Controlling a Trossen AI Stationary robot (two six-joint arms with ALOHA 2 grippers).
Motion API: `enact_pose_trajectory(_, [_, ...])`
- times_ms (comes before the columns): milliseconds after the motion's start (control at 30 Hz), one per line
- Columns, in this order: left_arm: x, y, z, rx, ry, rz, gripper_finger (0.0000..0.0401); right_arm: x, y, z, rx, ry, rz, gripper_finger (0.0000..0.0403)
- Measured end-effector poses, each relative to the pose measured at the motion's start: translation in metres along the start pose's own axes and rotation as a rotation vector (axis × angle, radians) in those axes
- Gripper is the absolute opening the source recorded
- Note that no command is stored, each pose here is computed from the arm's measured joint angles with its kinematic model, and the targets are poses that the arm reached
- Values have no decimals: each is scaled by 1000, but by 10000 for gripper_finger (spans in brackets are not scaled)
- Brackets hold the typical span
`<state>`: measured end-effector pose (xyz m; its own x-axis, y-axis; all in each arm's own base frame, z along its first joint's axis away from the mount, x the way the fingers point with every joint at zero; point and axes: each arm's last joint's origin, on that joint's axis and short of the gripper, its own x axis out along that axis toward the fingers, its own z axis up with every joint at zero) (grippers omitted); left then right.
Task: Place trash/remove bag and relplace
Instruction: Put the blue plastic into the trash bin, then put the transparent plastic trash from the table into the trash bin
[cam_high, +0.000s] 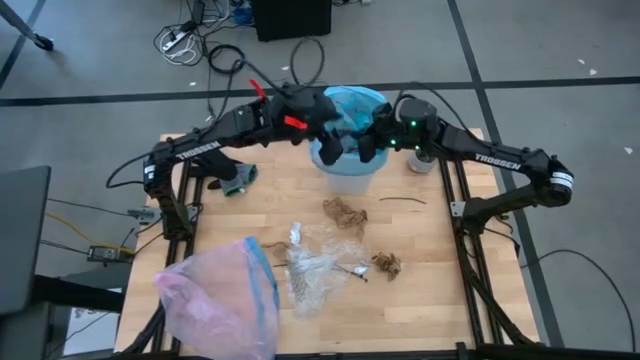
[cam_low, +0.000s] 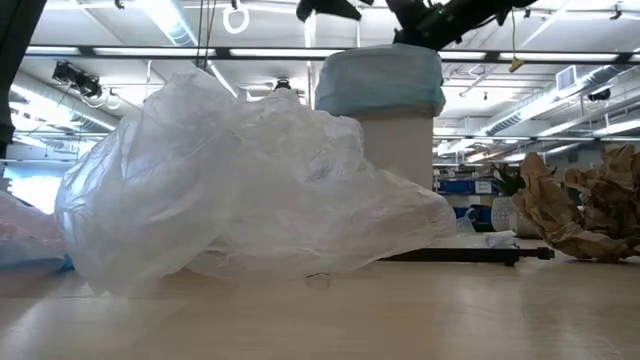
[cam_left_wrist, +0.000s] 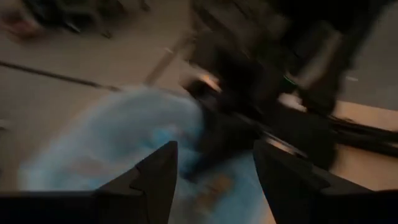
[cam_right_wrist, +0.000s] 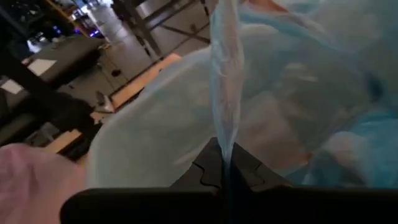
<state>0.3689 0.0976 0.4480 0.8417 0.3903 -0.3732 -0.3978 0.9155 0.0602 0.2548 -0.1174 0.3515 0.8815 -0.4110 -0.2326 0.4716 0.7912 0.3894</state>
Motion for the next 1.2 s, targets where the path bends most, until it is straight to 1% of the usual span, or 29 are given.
enact_pose_trajectory(67, [-5,4,7,50,-33,76,218,-2,4,0,-1,0,16,0])
enact_pose_trajectory(133, [-5,8,9,79,-42,129,218,-3,7,-2,7,8,33,0])
enact_pose_trajectory(233, [-4,13,7,88,-28,147,218,-3,13,-4,19,28,75,0])
enact_pose_trajectory(333, [-3,14,5,91,-6,149,218,-4,20,-7,-26,38,107,5])
enact_pose_trajectory(400, [-3,14,4,94,6,147,218,-7,23,-6,-45,21,109,18])
enact_pose_trajectory(467, [-3,13,3,96,12,145,218,-11,24,-3,-56,-4,94,42])
enact_pose_trajectory(533, [-3,13,2,97,20,146,218,-14,23,-1,-59,-31,55,74])
enact_pose_trajectory(700, [-3,14,-3,83,76,145,218,-19,22,4,-40,-84,-13,171])
enact_pose_trajectory(800, [-4,14,-8,75,126,160,218,-21,22,5,-24,-98,-11,220])
enact_pose_trajectory(900, [-10,15,-15,105,209,203,218,-29,27,9,-4,-131,15,249])
enact_pose_trajectory(967, [-22,16,-17,123,255,220,218,-39,32,13,0,-167,33,256])
enact_pose_trajectory(1067, [-49,20,-21,139,333,212,218,-61,41,21,-14,-248,33,253])
enact_pose_trajectory(1200, [-73,17,-33,122,489,123,218,-101,46,33,-33,-379,14,236])
